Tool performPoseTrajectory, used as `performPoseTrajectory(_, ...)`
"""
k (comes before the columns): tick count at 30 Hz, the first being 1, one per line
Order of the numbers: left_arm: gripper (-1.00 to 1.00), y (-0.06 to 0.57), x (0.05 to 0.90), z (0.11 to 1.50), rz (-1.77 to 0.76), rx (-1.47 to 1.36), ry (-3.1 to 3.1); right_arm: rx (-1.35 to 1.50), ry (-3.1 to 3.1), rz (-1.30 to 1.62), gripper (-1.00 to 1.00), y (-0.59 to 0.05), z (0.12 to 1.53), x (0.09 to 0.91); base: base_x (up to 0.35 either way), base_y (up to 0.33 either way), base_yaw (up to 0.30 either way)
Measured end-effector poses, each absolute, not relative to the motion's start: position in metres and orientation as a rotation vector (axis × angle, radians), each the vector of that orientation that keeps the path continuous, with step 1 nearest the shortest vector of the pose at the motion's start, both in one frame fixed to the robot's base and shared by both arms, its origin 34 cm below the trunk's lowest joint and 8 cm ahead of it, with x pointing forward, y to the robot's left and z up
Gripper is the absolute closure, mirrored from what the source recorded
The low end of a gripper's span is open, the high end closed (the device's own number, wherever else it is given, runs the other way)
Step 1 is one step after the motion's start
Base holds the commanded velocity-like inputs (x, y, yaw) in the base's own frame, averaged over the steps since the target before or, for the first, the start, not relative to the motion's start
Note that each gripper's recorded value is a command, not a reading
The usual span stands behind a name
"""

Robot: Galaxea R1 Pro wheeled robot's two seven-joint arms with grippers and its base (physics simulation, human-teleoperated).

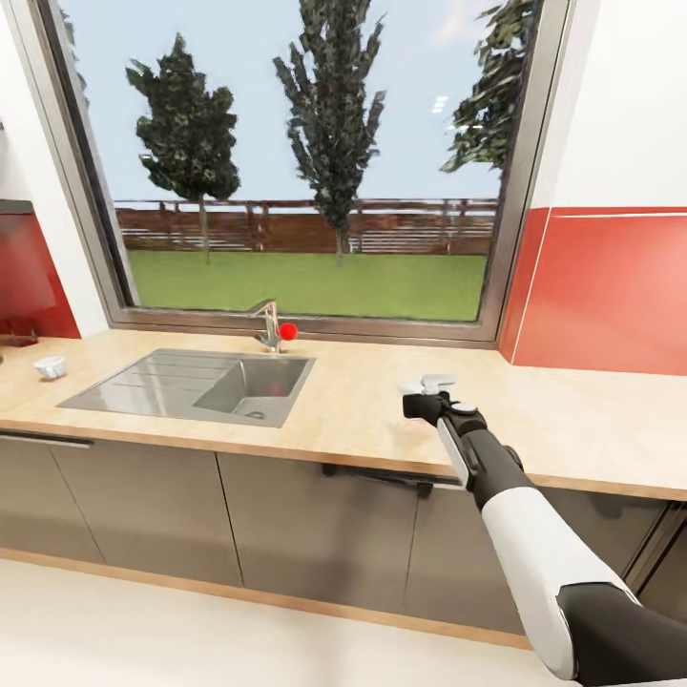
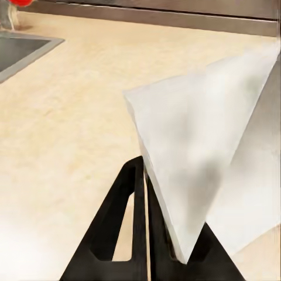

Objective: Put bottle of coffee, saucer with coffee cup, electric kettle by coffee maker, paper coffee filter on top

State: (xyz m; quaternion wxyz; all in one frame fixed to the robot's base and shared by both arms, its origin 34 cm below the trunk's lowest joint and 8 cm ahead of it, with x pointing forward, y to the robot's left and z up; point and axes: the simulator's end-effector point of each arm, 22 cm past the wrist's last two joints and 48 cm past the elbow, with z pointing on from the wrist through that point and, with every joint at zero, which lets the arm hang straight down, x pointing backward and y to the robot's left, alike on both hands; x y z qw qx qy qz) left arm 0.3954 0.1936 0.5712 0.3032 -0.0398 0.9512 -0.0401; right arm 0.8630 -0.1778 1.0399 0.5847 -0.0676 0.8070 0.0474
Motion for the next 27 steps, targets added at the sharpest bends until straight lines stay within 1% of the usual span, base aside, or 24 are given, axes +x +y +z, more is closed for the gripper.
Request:
performPoseTrajectory(7,-1.0,0.194,0.396,0.572,-0.106,-0.105,2.52,-0.149,1.778,0.106,1.0,-0.18,1.121,0.856,0.0,0.0,0.0)
performPoseTrajectory(12,-1.0,0.194,0.396,0.572,-0.106,-0.106,2.518,-0.144,1.741,0.105,1.0,-0.181,1.15,0.847,0.0,0.0,0.0)
performPoseTrajectory(15,-1.0,0.194,0.397,0.572,-0.106,-0.106,2.518,-0.141,1.777,0.106,1.0,-0.182,1.147,0.841,0.0,0.0,0.0)
performPoseTrajectory(21,-1.0,0.194,0.397,0.572,-0.106,-0.105,2.517,-0.129,1.812,0.114,1.0,-0.186,1.136,0.802,0.0,0.0,0.0)
performPoseTrajectory(27,-1.0,0.193,0.397,0.572,-0.107,-0.104,2.517,-0.127,1.823,0.118,1.0,-0.186,1.127,0.795,0.0,0.0,0.0)
